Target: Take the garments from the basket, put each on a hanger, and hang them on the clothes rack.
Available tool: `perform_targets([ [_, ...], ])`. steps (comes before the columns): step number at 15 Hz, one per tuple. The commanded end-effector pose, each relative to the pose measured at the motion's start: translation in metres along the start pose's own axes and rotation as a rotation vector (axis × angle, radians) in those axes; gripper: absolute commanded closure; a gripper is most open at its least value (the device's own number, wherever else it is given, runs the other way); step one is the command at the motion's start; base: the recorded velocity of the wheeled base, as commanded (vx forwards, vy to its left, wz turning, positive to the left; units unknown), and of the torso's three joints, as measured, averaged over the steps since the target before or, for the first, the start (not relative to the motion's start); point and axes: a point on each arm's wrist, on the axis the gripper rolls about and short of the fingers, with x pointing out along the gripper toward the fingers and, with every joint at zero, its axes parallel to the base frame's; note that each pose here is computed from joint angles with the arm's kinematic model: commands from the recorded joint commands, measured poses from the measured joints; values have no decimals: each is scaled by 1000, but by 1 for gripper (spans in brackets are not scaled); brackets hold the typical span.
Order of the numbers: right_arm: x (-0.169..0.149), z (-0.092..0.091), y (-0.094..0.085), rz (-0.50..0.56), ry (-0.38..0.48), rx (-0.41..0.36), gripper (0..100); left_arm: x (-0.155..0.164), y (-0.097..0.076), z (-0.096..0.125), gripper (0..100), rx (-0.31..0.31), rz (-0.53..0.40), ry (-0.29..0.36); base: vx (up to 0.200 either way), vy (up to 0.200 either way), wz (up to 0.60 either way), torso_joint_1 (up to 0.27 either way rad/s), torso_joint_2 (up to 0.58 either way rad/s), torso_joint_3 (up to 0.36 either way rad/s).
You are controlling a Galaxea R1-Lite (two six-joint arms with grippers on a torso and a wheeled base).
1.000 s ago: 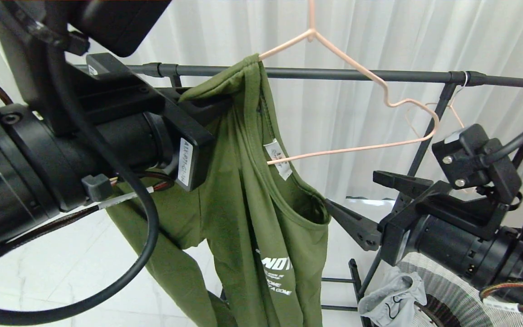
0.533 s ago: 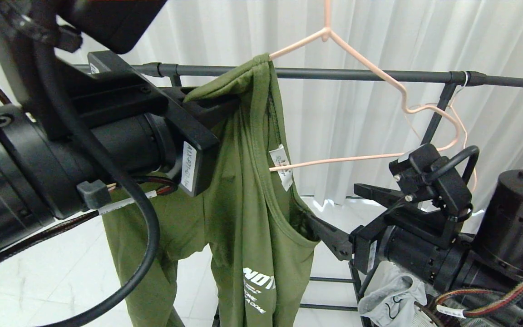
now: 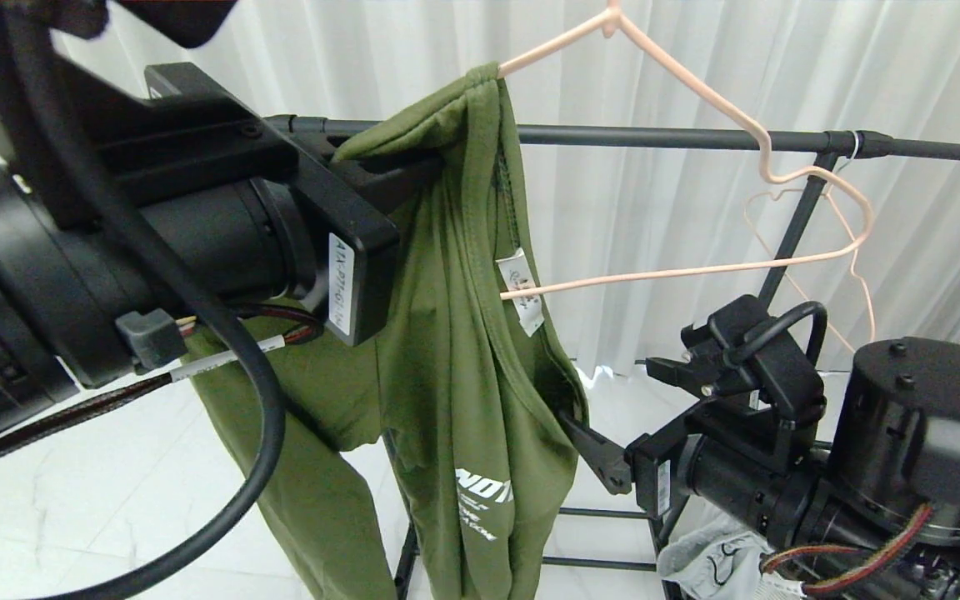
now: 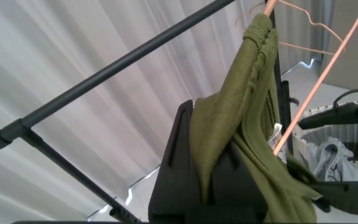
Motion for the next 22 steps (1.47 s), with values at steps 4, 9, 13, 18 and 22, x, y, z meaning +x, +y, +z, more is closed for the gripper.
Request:
perform_targets([
  [4, -14, -14, -31, -138, 44, -9, 0, 0, 8, -6, 100, 6, 52, 33, 0, 0, 0, 0, 0, 0],
  [9, -38, 2, -96, -373, -29, -25, 0, 0, 8, -13, 100, 24, 75, 68, 0, 0, 0, 0, 0, 0],
  [13, -55, 14, -129, -464, -83, -33, 0, -7, 5, -22, 100, 38, 62, 89, 0, 0, 0, 0, 0, 0],
  [18, -73, 57, -142, -508, -221, -40, 0, -11, -3, -39, 100, 63, 34, 141, 0, 0, 0, 0, 0, 0],
  [22, -105, 78, -132, -443, -251, -55, 0, -8, -1, -52, 100, 120, 47, 193, 0, 0, 0, 0, 0, 0],
])
